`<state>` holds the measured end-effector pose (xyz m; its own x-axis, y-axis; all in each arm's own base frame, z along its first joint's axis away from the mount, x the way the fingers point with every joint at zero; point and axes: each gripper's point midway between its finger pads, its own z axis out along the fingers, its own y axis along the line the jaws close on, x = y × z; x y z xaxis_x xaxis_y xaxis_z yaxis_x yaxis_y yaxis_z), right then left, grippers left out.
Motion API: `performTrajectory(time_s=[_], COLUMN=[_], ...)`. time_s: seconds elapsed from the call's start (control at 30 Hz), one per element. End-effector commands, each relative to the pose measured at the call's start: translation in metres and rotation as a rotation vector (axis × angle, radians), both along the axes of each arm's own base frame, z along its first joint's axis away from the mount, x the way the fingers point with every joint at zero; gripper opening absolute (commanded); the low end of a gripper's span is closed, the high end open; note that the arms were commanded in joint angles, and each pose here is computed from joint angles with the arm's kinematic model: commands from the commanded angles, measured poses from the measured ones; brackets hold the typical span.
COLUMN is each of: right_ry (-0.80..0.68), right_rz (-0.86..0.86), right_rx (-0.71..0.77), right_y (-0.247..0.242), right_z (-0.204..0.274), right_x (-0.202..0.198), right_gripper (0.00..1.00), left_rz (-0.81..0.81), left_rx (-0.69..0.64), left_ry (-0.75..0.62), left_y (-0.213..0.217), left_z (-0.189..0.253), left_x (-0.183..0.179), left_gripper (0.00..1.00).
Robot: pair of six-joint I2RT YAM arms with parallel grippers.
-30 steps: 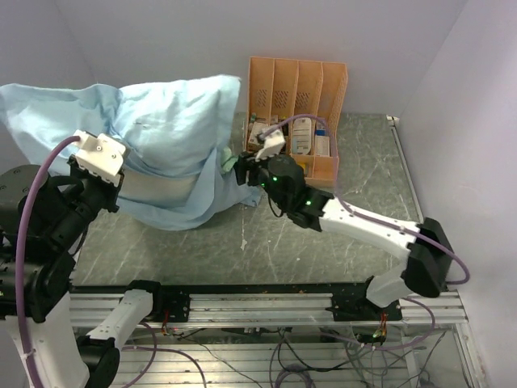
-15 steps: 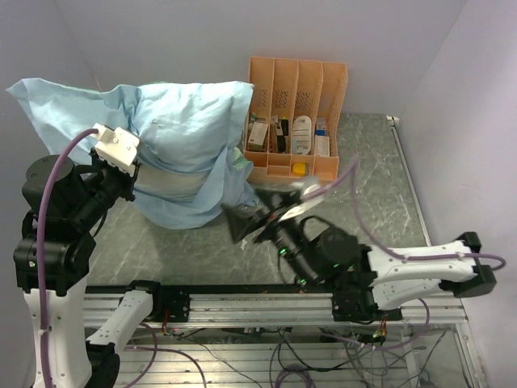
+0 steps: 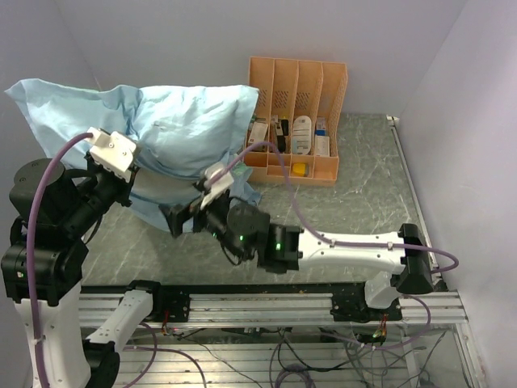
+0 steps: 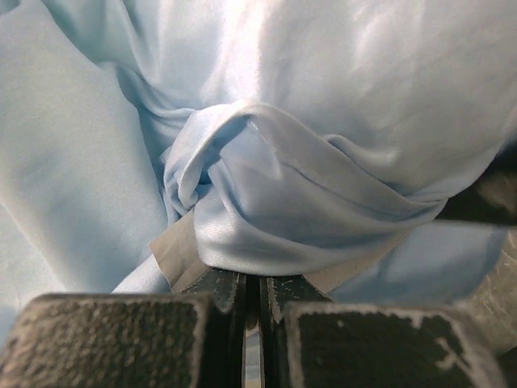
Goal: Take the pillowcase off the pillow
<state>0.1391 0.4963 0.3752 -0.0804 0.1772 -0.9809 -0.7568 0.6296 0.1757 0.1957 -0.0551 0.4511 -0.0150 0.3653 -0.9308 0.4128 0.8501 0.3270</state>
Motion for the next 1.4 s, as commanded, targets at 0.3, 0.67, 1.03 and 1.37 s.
performTrajectory(time_s=[0.3, 0.67, 1.03, 1.37], right_ry=[-0.013, -0.208, -0.269, -0.137], right_rz=[-0.253, -0.052, 0.097, 0.115], right_rx=[-0.007, 0.142, 0.266, 0.243], right_y=[-0.047, -0.012, 0.011, 0.023], right_z=[0.006, 0.048, 0.082, 0.105], right_x=[0.074, 0.06, 0.039, 0.037], right_gripper=[1.0, 0.96, 0.0, 0.0], left_rz=[-0.093, -0.124, -0.11, -0.065], left_rx=[0.006, 0.005, 0.043, 0.167], left_ry=[0.052, 0.068, 0.019, -0.356], left_y=[-0.013, -0.017, -0.011, 0.0], left_z=[-0.009, -0.006, 0.003, 0.051], left_x=[-0.02, -0.031, -0.042, -0.053], left_gripper=[0.07, 0.07, 0.63, 0.76])
